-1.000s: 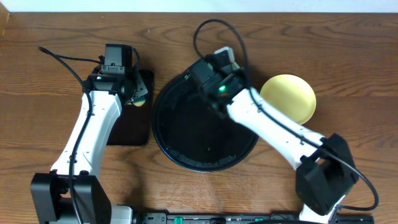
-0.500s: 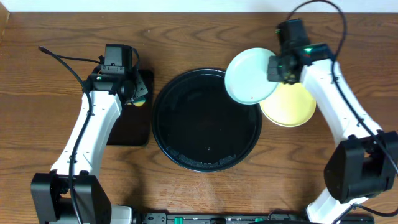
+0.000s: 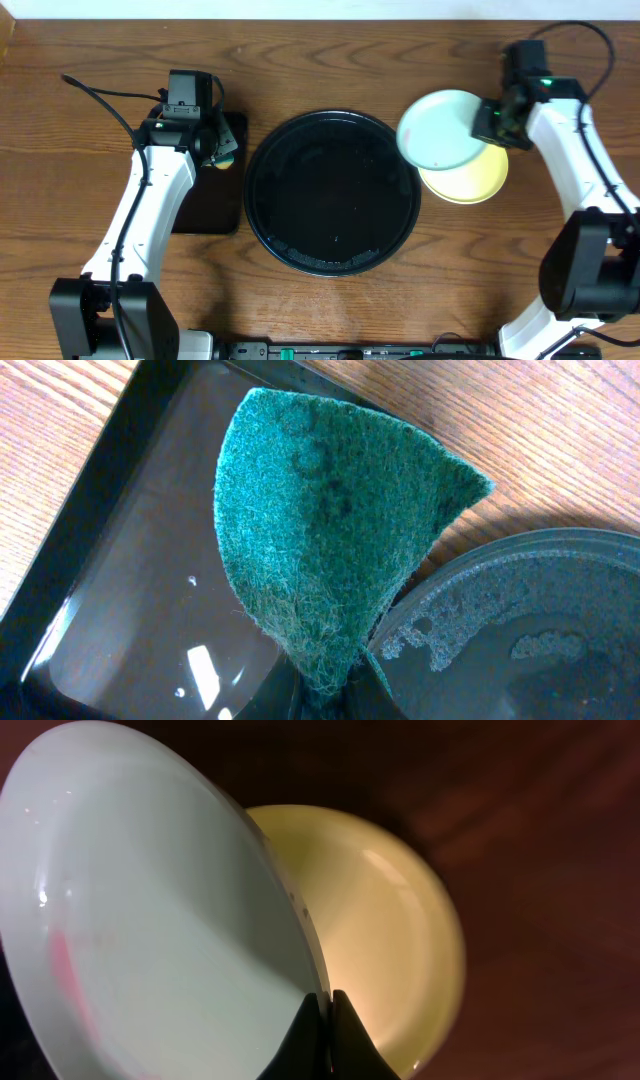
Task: Clean dirty plates on tray and stack at the side
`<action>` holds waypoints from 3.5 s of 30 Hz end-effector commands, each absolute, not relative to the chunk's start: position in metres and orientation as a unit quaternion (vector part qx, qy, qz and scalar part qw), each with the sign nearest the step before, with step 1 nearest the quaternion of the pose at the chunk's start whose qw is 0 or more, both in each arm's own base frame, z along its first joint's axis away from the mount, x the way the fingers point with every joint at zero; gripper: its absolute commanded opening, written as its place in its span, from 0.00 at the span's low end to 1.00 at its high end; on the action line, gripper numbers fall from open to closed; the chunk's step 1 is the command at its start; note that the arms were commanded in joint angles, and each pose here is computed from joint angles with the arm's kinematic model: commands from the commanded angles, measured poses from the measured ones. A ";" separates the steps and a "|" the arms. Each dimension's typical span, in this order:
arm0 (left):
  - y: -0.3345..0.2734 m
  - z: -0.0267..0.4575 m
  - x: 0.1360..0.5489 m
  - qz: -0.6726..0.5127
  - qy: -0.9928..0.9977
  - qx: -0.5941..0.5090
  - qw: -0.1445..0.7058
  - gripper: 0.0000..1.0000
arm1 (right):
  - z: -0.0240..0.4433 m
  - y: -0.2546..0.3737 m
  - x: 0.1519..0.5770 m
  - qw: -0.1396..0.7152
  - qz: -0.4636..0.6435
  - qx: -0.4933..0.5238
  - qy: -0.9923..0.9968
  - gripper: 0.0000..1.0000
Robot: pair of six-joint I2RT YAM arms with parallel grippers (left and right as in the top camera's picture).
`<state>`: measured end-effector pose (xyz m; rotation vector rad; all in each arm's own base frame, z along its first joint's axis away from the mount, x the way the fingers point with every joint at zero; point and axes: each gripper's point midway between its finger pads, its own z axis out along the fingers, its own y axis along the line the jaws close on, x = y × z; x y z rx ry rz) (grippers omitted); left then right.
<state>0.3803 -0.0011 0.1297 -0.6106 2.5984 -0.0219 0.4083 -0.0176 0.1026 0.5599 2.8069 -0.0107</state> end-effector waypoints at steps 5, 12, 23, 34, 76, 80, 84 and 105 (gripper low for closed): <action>0.001 0.128 0.380 -0.006 0.945 -0.229 0.233 0.08 | 0.096 -0.063 0.384 0.112 -0.010 0.263 0.958 0.01; 0.001 0.128 0.380 -0.006 0.945 -0.229 0.233 0.08 | 0.075 -0.054 0.367 0.079 0.013 0.249 0.965 0.02; 0.001 0.127 0.378 -0.004 0.946 -0.229 0.228 0.17 | 0.088 -0.038 0.356 0.068 0.024 0.215 0.974 0.27; 0.001 0.127 0.378 -0.006 0.945 -0.234 0.228 0.76 | 0.219 -0.031 0.337 0.257 0.040 0.171 0.950 0.41; 0.001 0.127 0.378 -0.006 0.945 -0.234 0.228 0.77 | 0.235 0.026 0.250 0.691 0.087 -0.028 0.717 0.99; 0.001 0.127 0.378 -0.006 0.945 -0.234 0.228 0.77 | 0.209 0.026 0.247 0.712 0.098 -0.018 0.695 0.99; 0.001 0.127 0.378 -0.006 0.945 -0.234 0.228 0.77 | 0.188 0.026 0.248 0.714 0.099 -0.018 0.693 0.99; 0.001 0.127 0.378 -0.006 0.945 -0.234 0.228 0.78 | 0.158 0.026 0.245 0.674 0.100 -0.012 0.732 0.99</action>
